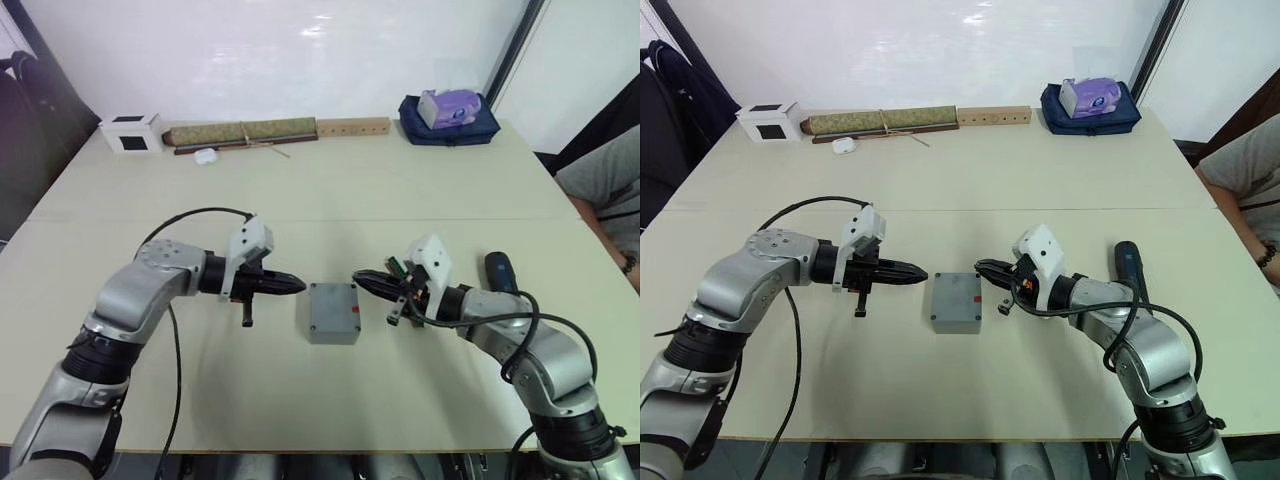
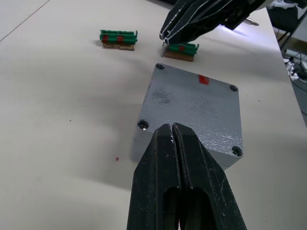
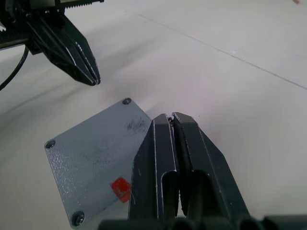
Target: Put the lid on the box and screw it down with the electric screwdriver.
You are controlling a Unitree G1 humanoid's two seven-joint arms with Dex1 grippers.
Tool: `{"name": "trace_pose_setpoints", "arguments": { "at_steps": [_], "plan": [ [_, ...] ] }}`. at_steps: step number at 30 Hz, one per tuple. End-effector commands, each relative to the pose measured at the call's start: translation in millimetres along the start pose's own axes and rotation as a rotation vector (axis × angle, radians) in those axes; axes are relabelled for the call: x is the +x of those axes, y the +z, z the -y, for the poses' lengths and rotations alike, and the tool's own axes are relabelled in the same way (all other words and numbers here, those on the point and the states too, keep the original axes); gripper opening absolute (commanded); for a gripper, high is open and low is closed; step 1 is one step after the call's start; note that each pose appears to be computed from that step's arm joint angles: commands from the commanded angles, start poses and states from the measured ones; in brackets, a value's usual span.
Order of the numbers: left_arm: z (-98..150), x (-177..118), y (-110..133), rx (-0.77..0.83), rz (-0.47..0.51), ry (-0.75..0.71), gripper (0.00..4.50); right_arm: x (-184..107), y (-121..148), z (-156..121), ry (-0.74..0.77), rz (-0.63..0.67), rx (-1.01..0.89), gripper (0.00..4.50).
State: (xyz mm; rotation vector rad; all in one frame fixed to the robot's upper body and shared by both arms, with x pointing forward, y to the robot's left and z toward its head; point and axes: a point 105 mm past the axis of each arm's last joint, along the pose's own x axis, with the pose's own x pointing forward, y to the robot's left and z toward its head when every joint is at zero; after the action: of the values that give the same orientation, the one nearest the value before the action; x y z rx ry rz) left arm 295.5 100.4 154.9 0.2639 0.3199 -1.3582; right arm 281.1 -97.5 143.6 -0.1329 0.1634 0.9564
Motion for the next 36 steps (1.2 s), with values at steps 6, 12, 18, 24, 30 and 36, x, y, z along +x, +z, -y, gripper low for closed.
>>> {"name": "trace_pose_setpoints", "arguments": {
  "at_steps": [6,12,18,24,30,36],
  "plan": [
    [-1,-1,6,0.033,0.012,0.009,0.0,1,-3,-1,0.004,-0.015,-0.035,0.04],
    [-2,-1,5,0.037,0.011,0.009,0.0,2,-5,2,-0.008,-0.009,-0.037,0.04],
    [-1,1,6,0.041,0.011,0.005,0.0,2,-5,3,-0.011,-0.008,-0.04,0.04],
    [2,3,9,0.048,0.019,-0.006,0.0,5,-7,2,-0.006,-0.017,-0.036,0.04],
    [2,5,14,0.052,0.035,-0.015,0.0,3,-5,5,-0.019,-0.02,-0.04,1.58],
    [3,7,16,0.053,0.047,-0.02,0.0,-8,2,13,-0.05,-0.016,-0.008,3.12]
  ]
}}
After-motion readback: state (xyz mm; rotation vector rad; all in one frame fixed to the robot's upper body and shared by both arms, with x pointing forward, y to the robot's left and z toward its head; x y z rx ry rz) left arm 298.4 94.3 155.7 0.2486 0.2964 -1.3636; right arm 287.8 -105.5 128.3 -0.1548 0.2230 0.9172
